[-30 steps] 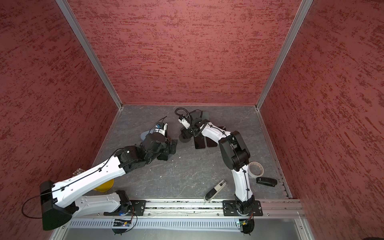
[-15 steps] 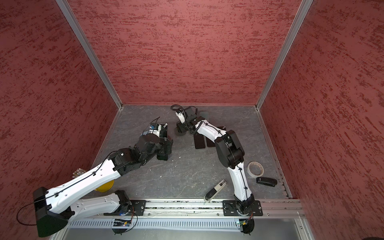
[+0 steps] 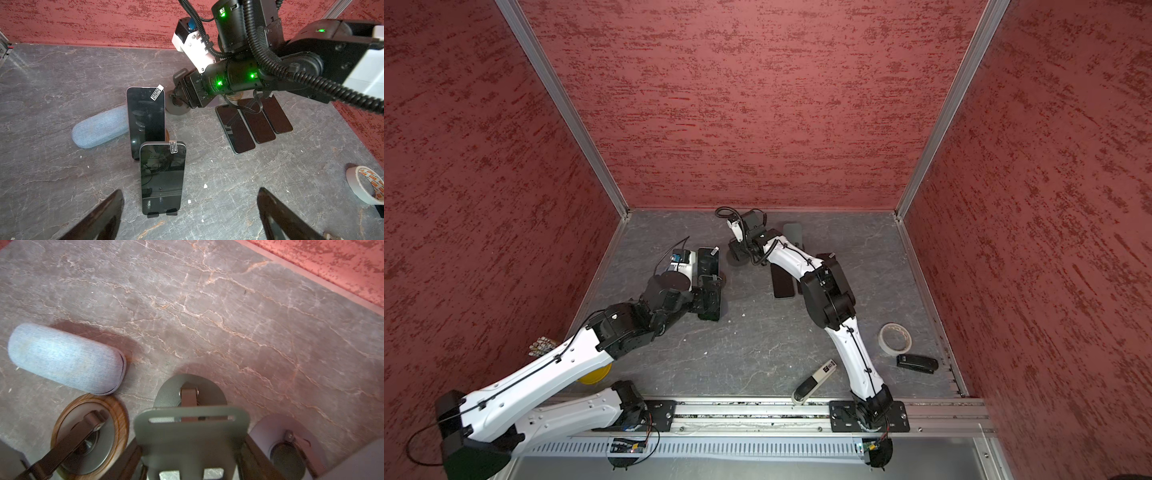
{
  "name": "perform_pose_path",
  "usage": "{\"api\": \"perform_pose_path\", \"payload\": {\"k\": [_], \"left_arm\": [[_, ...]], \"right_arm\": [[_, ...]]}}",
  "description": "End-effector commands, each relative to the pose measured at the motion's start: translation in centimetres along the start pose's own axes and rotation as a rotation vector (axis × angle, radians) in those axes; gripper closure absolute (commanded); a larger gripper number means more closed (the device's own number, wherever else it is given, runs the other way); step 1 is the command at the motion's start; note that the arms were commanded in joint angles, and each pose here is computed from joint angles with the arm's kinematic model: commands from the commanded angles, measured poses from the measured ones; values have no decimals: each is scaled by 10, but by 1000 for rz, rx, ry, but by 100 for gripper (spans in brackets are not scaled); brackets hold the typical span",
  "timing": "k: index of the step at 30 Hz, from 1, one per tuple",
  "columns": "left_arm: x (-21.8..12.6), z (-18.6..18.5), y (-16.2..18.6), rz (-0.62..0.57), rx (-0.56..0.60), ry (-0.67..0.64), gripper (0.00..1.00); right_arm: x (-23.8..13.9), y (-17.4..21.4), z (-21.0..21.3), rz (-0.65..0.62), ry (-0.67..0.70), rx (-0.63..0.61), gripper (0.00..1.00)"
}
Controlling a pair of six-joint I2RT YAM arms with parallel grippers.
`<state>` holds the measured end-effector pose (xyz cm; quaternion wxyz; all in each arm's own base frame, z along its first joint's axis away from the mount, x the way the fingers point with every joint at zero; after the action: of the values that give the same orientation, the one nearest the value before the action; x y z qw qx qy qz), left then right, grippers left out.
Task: Remove the phone from the phone stand
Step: 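Set the grey stand upright beside the other stands with the right gripper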
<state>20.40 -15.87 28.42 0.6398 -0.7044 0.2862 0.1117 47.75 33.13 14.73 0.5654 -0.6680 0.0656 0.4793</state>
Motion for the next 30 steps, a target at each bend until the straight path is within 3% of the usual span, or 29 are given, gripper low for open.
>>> {"api": "perform_pose_path", "payload": {"k": [1,9,18,30], "left_arm": [[-2,4,4,6,-14,-2,1],[-1,5,6,21,-15,-10,0],[0,8,9,32,-23,-28,1],[1,12,13,62,-47,-55,0]], "right_arm": [[0,-6,-2,-3,45,1,47],[9,1,-4,25,94,-22,44],[5,-3,2,12,69,-29,28],[-46,-34,9,-84,48,-25,15]]}}
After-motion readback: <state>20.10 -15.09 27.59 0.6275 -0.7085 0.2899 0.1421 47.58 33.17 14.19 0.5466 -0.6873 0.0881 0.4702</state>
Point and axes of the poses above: each gripper's point midway between its finger pads, its own x axis out along the fingers, its own z axis along the line the jaws close on, y = z × x, the point moved 7 cm from there along -x, back along the fingers, and after that the axes turned 2 degrees about x, right-handed, at the moved point
